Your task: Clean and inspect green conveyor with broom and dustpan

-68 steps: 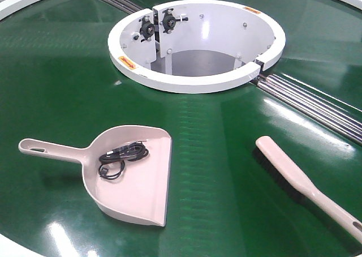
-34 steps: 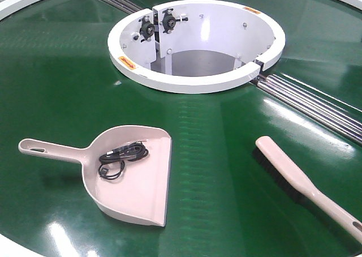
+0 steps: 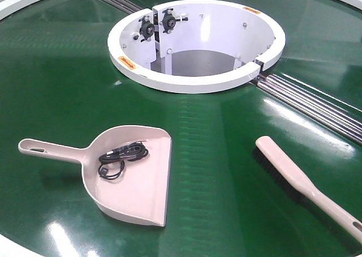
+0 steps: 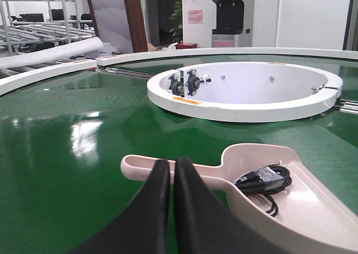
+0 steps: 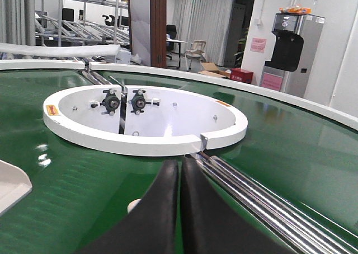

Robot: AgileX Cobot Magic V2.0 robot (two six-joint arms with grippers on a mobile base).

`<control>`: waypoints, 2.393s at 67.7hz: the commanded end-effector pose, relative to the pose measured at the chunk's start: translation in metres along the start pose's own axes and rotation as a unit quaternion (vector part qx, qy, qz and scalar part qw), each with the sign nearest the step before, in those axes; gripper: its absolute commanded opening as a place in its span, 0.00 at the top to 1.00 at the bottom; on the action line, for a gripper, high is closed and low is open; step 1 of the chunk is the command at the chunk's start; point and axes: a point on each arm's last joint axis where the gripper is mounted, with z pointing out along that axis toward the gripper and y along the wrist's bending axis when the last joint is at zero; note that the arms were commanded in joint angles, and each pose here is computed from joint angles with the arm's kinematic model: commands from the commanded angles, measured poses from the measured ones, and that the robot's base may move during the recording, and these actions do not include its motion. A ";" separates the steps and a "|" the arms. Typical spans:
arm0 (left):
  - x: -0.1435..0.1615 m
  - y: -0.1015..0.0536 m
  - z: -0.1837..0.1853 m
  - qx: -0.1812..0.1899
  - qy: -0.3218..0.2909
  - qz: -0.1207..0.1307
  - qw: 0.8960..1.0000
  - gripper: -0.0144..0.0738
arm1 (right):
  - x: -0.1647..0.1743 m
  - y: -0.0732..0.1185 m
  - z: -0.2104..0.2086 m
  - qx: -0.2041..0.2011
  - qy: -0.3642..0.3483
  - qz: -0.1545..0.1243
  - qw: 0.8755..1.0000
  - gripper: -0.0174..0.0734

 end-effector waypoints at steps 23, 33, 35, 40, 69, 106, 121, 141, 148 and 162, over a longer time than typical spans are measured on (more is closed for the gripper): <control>0.003 0.000 -0.001 -0.001 -0.029 -0.005 1.000 0.84 | -0.015 -0.002 0.000 0.008 -0.044 -0.002 0.999 0.82; 0.003 0.000 -0.001 -0.001 -0.029 -0.005 1.000 0.84 | -0.015 -0.002 0.000 0.008 -0.044 -0.002 0.999 0.82; 0.003 0.000 -0.001 -0.001 -0.029 -0.005 1.000 0.84 | -0.015 -0.002 0.000 0.008 -0.044 -0.002 0.999 0.82; 0.003 0.000 -0.001 -0.001 -0.029 -0.005 1.000 0.84 | -0.015 -0.002 0.000 0.008 -0.044 -0.002 0.999 0.82; 0.003 0.000 -0.001 -0.001 -0.029 -0.005 1.000 0.84 | 0.014 0.001 0.004 0.010 -0.040 -0.004 0.999 0.82; 0.003 0.000 -0.001 -0.001 -0.029 -0.005 1.000 0.84 | 0.043 0.005 -0.003 0.010 -0.039 -0.008 0.999 0.82; 0.003 0.000 -0.001 -0.001 -0.029 -0.005 1.000 0.84 | 0.043 0.005 -0.003 0.010 -0.039 -0.008 0.999 0.82; 0.003 0.000 -0.001 -0.001 -0.029 -0.005 1.000 0.84 | 0.043 0.005 -0.003 0.009 -0.038 -0.008 0.999 0.82; 0.003 0.000 -0.001 -0.001 -0.029 -0.005 1.000 0.84 | 0.043 0.005 -0.003 0.009 -0.038 -0.008 0.999 0.82; 0.003 0.000 -0.001 -0.001 -0.029 -0.005 1.000 0.84 | 0.043 0.005 -0.003 0.009 -0.038 -0.008 0.999 0.82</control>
